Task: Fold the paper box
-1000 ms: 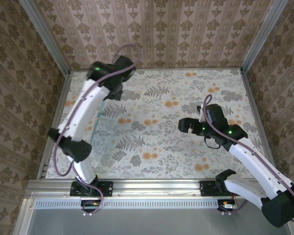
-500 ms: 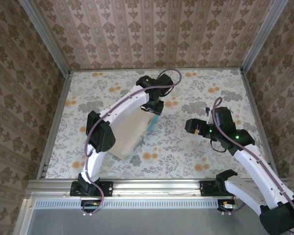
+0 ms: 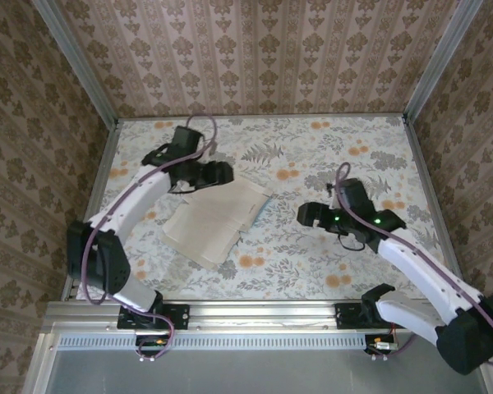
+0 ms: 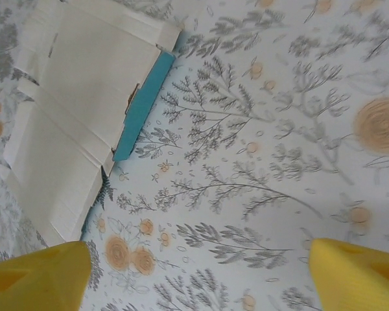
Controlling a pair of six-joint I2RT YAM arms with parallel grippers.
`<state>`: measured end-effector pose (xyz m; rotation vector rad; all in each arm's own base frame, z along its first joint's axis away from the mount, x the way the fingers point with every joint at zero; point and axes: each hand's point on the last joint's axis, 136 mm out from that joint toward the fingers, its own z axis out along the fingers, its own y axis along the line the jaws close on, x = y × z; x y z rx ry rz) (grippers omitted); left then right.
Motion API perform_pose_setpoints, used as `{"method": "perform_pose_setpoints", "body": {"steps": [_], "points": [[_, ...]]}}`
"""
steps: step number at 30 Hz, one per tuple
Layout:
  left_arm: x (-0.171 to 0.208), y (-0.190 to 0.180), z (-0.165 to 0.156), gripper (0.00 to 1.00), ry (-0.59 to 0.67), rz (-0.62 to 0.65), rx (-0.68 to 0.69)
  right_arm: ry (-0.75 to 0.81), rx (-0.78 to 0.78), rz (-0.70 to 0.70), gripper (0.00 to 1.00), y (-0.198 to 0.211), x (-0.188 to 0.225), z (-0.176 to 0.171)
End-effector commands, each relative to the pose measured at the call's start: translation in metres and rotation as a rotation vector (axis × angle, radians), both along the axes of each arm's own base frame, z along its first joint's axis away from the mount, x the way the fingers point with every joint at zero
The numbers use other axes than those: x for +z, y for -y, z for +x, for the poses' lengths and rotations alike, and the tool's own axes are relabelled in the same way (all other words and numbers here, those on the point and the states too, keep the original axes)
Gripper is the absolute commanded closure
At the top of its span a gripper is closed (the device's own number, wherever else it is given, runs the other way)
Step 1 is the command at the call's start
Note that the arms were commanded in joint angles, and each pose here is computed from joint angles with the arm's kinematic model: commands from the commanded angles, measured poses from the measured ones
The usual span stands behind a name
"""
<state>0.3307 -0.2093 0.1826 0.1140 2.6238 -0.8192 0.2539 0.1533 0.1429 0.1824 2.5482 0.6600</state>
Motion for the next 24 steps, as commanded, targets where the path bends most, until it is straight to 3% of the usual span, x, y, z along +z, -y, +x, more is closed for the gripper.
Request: {"method": "perform_pose_setpoints", "body": {"steps": [1, 4, 13, 17, 20, 24], "points": [[0.018, -0.004, -0.003, 0.36, 0.124, -0.114, -0.063, 0.040, -0.098, 0.032, 0.19, -0.022, 0.010, 0.026], [0.026, -0.012, -0.009, 0.35, 0.200, -0.151, -0.059, 0.019, -0.152, 0.036, 0.29, -0.044, -0.001, 0.042], [0.043, -0.012, -0.031, 0.30, 0.290, -0.264, -0.079, -0.019, -0.205, 0.028, 0.44, -0.099, -0.035, 0.089], [0.040, -0.014, -0.037, 0.20, 0.281, -0.258, -0.088, -0.035, -0.247, -0.007, 0.50, -0.101, -0.045, 0.103], [0.043, -0.018, -0.042, 0.00, 0.282, -0.246, -0.090, -0.056, -0.274, -0.019, 0.52, -0.103, -0.056, 0.111], [0.047, -0.024, -0.048, 0.00, 0.322, -0.214, -0.091, -0.078, -0.281, -0.022, 0.57, -0.110, -0.071, 0.122]]}}
